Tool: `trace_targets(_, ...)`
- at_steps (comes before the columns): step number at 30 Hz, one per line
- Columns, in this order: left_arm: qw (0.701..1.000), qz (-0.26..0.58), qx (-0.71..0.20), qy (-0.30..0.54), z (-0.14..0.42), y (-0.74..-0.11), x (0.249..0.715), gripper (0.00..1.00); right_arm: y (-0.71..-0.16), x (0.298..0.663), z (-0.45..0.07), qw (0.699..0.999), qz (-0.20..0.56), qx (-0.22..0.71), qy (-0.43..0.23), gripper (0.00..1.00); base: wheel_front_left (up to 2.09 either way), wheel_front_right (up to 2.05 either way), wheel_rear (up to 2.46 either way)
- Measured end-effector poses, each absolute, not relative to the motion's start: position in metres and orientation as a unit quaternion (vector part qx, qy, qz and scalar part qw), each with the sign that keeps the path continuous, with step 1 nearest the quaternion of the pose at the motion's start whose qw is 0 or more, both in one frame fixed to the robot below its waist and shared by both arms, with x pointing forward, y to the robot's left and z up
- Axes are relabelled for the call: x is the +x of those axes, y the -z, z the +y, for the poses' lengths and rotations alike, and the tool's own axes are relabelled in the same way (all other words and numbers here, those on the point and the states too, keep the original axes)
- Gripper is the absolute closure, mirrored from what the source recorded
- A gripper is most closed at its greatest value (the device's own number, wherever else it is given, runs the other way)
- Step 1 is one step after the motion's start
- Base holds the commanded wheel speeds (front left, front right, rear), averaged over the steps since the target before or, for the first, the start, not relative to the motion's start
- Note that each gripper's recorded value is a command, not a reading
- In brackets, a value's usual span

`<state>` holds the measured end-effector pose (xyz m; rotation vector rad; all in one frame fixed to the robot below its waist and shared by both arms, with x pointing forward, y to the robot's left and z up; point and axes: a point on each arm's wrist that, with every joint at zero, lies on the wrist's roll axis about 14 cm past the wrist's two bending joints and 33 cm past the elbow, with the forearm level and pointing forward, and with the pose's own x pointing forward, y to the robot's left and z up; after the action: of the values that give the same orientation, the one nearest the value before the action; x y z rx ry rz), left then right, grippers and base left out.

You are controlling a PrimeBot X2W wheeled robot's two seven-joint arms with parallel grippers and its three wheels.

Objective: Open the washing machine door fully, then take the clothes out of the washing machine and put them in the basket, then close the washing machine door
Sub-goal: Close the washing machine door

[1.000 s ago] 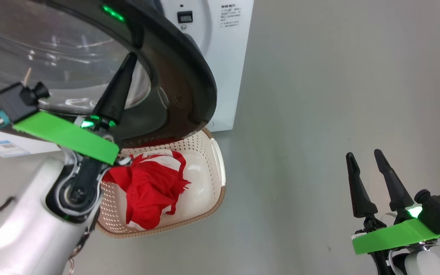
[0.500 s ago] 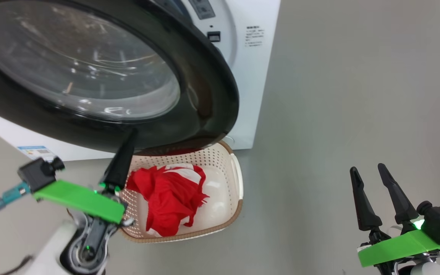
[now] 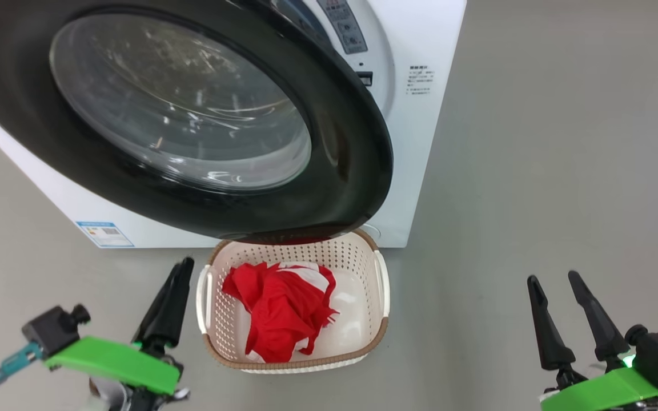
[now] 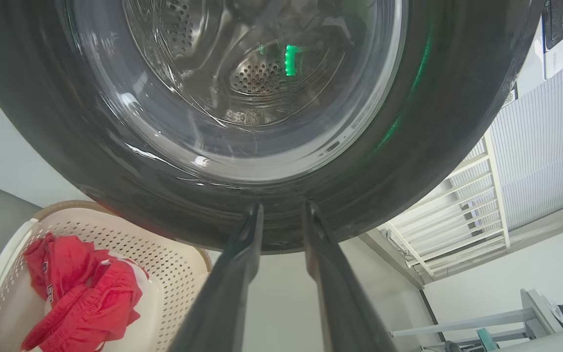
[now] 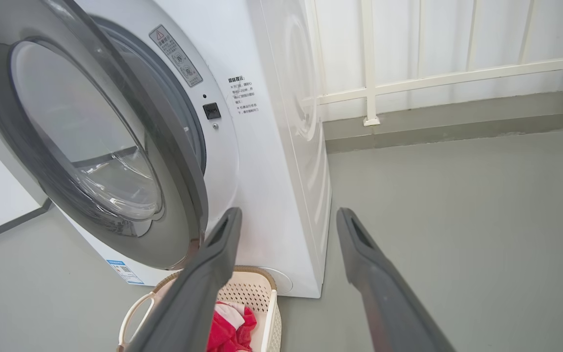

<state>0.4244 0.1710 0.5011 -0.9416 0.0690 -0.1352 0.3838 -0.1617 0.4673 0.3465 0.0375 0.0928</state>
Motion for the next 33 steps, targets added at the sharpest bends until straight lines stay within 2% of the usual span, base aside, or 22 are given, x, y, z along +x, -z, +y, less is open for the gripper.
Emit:
trace_targets(2, 0.893, 0.034, -0.446, 0.057, 0.177, -0.498, 0.417, 0.51, -0.466, 0.380, -0.161, 0.984, 0.022, 0.172, -0.048, 0.00, 0.00, 0.00, 0.00)
trace_targets(7, 0.902, 0.034, -0.429, 0.038, 0.189, -0.489, 0.399, 0.15, -0.470, 0.376, -0.159, 0.984, 0.017, 0.171, -0.052, 0.00, 0.00, 0.00, 0.00)
trace_targets(9, 0.907, 0.035, -0.418, 0.033, 0.193, -0.487, 0.392, 0.03, -0.471, 0.373, -0.160, 0.984, 0.017, 0.170, -0.050, 0.00, 0.00, 0.00, 0.00)
trace_targets(10, 0.909, 0.034, -0.415, 0.029, 0.196, -0.485, 0.388, 0.00, -0.469, 0.371, -0.161, 0.984, 0.019, 0.170, -0.049, 0.00, 0.00, 0.00, 0.00)
trace_targets(19, 0.932, 0.042, -0.360, 0.002, 0.213, -0.469, 0.359, 0.00, -0.469, 0.355, -0.169, 0.985, 0.020, 0.166, -0.040, 0.00, 0.00, 0.00, 0.00)
trace_targets(33, 0.968, 0.021, -0.249, -0.028, 0.239, -0.470, 0.346, 0.00, -0.467, 0.342, -0.179, 0.986, 0.023, 0.164, -0.025, 0.00, 0.00, 0.00, 0.00)
